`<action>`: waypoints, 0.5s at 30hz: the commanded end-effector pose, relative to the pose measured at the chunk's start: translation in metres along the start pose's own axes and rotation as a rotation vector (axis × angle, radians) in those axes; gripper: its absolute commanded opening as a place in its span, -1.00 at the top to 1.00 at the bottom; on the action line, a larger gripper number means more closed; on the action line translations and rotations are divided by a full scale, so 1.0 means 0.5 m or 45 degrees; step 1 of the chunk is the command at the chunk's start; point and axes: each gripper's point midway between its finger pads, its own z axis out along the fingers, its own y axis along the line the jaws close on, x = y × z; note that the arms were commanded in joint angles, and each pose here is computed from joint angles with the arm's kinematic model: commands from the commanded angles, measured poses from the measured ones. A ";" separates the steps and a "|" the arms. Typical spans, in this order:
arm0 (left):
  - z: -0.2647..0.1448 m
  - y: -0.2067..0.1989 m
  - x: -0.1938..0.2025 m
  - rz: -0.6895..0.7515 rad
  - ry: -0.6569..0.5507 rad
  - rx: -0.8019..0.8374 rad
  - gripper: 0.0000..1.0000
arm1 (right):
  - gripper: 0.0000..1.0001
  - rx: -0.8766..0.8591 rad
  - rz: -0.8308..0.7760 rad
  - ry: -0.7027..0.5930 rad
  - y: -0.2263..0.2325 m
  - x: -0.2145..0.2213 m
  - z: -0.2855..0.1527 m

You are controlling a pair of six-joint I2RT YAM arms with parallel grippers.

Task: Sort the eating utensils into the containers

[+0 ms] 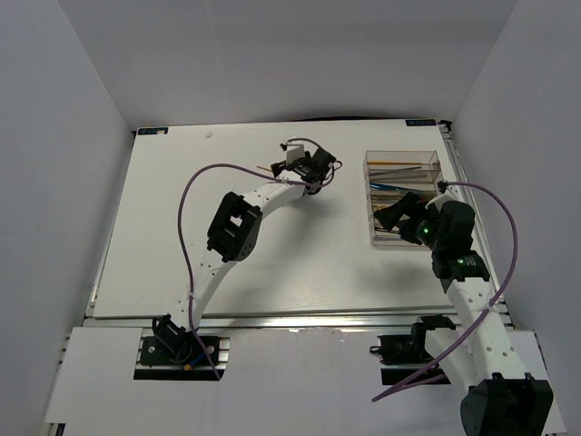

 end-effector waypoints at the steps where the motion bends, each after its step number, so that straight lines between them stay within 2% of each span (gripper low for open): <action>1: -0.113 -0.027 -0.172 -0.071 -0.182 0.117 -0.79 | -0.79 -0.042 -0.033 0.007 0.010 0.002 0.000; 6: -0.127 -0.047 -0.232 0.000 -0.270 0.151 -0.84 | -0.79 -0.038 -0.029 -0.005 0.009 0.002 -0.004; 15: -0.069 -0.061 -0.195 -0.021 -0.200 0.157 -0.88 | -0.79 0.023 0.013 0.030 -0.030 0.038 0.009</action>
